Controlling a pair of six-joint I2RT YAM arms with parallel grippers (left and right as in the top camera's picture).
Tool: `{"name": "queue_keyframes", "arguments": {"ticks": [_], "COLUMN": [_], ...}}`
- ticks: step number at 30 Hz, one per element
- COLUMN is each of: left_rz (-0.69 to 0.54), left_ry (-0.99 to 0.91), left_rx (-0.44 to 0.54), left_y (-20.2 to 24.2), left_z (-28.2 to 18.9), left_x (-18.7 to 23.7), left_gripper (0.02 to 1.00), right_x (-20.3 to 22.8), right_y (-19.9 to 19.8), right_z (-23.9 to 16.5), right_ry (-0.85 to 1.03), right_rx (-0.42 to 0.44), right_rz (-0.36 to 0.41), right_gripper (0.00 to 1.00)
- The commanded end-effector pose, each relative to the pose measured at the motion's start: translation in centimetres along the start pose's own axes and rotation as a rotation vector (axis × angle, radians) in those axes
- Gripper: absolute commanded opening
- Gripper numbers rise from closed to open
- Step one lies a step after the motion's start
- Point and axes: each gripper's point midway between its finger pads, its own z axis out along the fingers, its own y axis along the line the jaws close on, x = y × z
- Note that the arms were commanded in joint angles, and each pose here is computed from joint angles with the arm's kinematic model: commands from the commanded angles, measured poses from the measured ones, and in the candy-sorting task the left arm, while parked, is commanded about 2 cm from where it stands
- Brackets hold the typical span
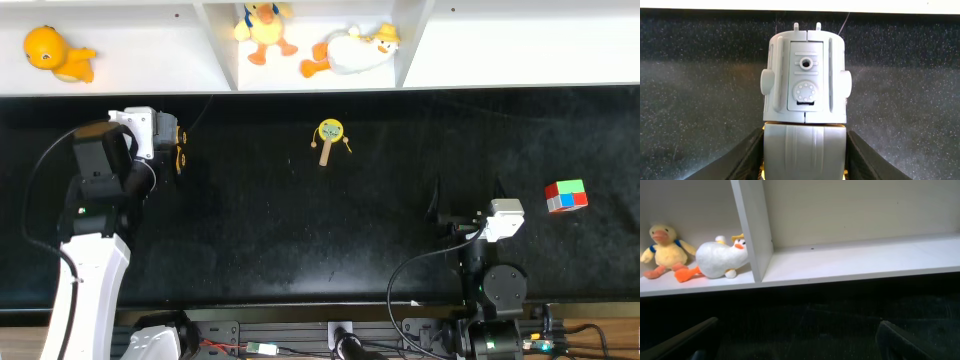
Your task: Store Toys
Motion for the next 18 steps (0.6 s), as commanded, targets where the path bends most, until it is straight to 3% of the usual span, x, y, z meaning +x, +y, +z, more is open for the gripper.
{"name": "queue_keyframes", "arguments": {"ticks": [1, 18], "left_rz": [0.023, 0.070], "left_ry": [-0.052, -0.100], "left_rx": [0.029, 0.082], "left_y": [-0.5, -2.6], "left_z": [-0.3, 3.6], "left_x": [-3.3, -13.4], "left_gripper": [0.351, 0.356], "right_x": [0.3, 0.3], "right_y": [-0.1, -0.1], "right_z": [0.0, 0.0], "right_ry": [0.000, 0.000], "right_rx": [0.005, 0.005], "right_rz": [0.004, 0.004], "right_gripper": [0.996, 0.996]}}
